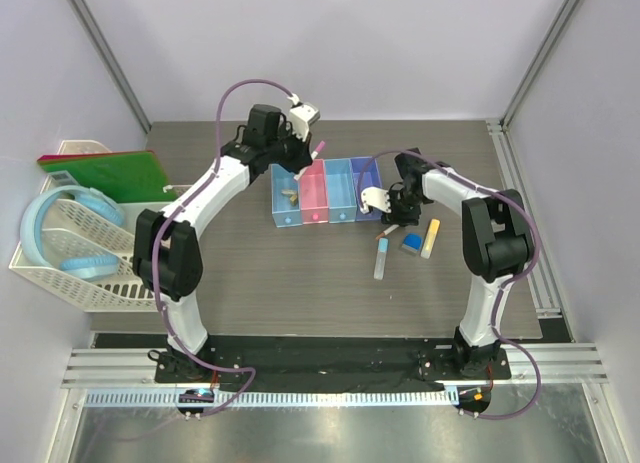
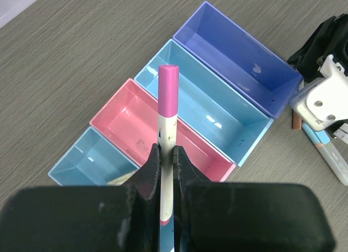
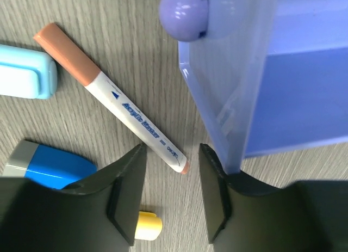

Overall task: Sort the stationery into containers
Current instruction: Pick up the pen from the center of the board.

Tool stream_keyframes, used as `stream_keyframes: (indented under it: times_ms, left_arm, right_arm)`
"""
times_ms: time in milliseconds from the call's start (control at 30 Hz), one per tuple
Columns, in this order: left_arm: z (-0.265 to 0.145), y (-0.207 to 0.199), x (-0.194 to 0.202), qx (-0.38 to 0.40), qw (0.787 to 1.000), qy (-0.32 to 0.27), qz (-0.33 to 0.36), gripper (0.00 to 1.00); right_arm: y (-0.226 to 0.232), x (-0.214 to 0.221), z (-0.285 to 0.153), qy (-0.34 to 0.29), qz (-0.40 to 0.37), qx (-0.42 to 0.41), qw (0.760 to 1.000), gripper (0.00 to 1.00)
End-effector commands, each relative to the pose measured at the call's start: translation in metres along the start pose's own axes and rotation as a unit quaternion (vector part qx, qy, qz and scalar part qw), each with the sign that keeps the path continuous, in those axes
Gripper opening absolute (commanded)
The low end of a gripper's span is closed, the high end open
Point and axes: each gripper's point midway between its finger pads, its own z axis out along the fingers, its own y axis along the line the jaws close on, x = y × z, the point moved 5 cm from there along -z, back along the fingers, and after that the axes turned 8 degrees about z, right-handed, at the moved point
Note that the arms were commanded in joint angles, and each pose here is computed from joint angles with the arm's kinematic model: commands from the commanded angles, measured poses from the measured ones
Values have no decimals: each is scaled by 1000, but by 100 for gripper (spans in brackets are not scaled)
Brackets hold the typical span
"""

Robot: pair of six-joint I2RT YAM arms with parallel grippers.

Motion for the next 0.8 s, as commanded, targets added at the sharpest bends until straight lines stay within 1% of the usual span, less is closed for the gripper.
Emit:
stream_keyframes:
  times_ms: [0, 67, 100, 133, 167, 200, 267, 300, 433, 467, 767]
  left_arm:
    - [-2, 3, -20, -14, 999, -29, 18, 0]
    - [-3, 4, -19, -18, 999, -27, 20, 0]
    - [-3, 4, -18, -19, 999, -26, 20, 0]
    - [-3, 5, -18, -23, 999, -25, 20, 0]
    - [-3, 6, -18, -26, 999, -24, 20, 0]
    - [-2, 6, -17, -29, 999, -23, 18, 0]
    - [1, 9, -14, -38, 999, -20, 16, 0]
    - [3, 11, -15, -45, 999, -22, 14, 0]
    - [15, 19, -10, -62, 998, -12, 3, 0]
    - [16, 21, -13, -64, 998, -16, 2, 0]
    - [42, 13, -14, -39, 999, -17, -31, 0]
  right_arm:
    - [32, 7, 39, 17, -3, -74, 997, 48]
    - [35, 7, 39, 20, -8, -77, 997, 45]
    - [40, 7, 41, 22, -9, -82, 996, 40]
    - [41, 6, 41, 25, -10, -82, 996, 38]
    - [44, 6, 40, 27, -10, -84, 996, 33]
    - [47, 8, 40, 30, -9, -87, 996, 23]
    - [50, 7, 36, 31, -7, -85, 996, 15]
    - [56, 8, 35, 32, -8, -88, 996, 12]
    - [65, 6, 22, 27, -1, -79, 996, 11]
    - [66, 6, 18, 26, 0, -75, 997, 11]
    - [80, -9, -37, -1, 6, -19, 1000, 11]
